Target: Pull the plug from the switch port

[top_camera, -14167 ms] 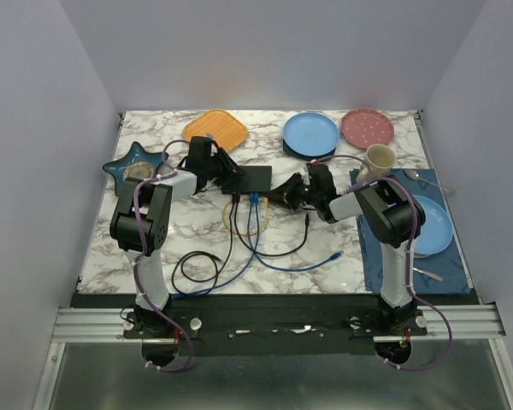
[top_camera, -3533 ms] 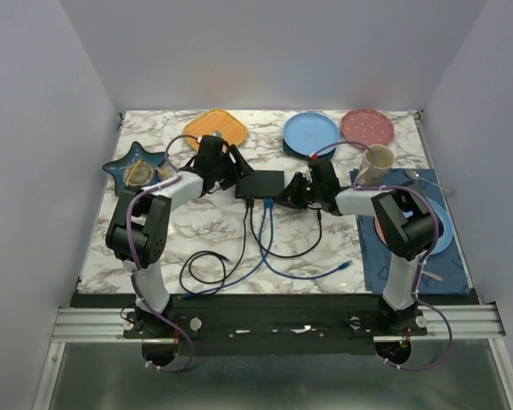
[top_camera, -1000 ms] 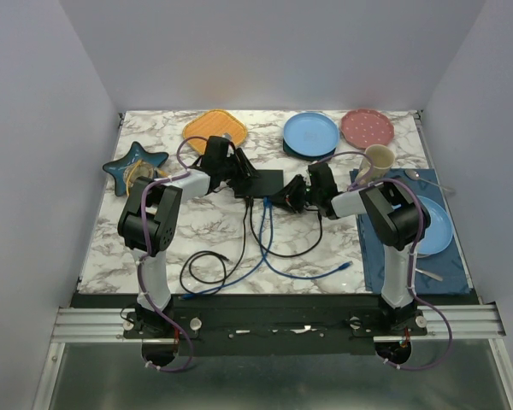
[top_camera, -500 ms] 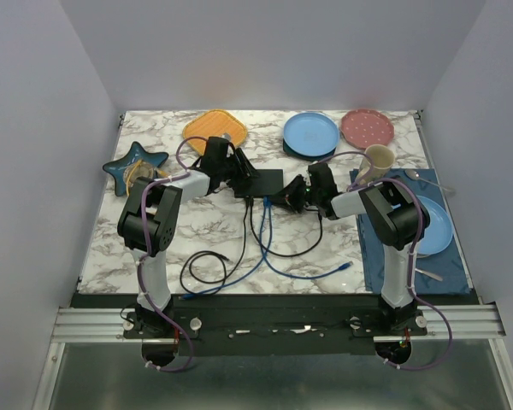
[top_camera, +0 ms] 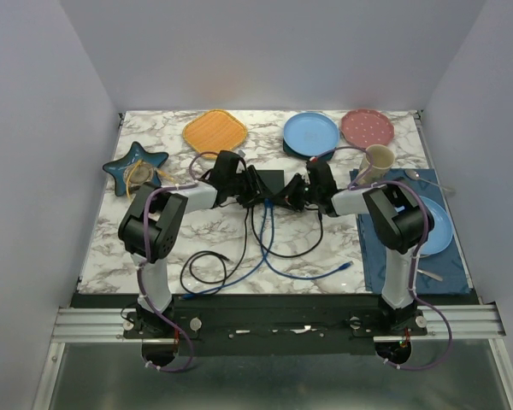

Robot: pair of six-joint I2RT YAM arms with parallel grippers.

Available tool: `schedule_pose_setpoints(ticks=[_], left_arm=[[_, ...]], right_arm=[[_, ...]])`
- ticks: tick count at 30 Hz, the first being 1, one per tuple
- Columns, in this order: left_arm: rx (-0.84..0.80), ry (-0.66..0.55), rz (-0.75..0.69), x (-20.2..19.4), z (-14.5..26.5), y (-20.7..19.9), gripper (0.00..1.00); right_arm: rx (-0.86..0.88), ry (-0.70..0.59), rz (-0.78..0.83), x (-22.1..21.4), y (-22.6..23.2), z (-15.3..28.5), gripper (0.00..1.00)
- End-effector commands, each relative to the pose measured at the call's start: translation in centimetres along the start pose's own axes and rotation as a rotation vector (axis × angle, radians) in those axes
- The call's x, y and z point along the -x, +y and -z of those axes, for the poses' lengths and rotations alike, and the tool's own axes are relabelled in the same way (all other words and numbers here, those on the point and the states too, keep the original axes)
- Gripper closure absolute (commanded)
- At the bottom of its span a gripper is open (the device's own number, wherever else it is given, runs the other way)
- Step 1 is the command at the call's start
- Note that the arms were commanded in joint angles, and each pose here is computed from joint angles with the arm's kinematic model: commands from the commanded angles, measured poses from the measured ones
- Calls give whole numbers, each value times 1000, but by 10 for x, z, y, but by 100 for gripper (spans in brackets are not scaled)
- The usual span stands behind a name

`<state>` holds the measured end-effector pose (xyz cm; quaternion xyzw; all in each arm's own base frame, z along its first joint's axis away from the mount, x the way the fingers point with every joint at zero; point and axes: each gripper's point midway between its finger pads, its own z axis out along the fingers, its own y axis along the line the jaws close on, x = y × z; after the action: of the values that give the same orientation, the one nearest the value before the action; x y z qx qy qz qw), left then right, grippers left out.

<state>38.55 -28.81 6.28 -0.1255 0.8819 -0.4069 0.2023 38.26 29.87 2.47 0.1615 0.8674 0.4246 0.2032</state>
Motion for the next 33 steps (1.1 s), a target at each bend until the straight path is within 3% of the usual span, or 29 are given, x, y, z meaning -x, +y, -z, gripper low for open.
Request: schedule_pose_setpoints(ticks=[1, 25, 33], left_arm=[[48, 67, 41, -23, -3, 17, 39], [70, -8, 84, 7, -16, 14, 39], [73, -30, 101, 17, -15, 16, 39]], right_arm=[[-104, 28, 39, -10, -23, 7, 99], [-113, 239, 144, -65, -37, 20, 99], [-139, 247, 183, -73, -41, 30, 99]])
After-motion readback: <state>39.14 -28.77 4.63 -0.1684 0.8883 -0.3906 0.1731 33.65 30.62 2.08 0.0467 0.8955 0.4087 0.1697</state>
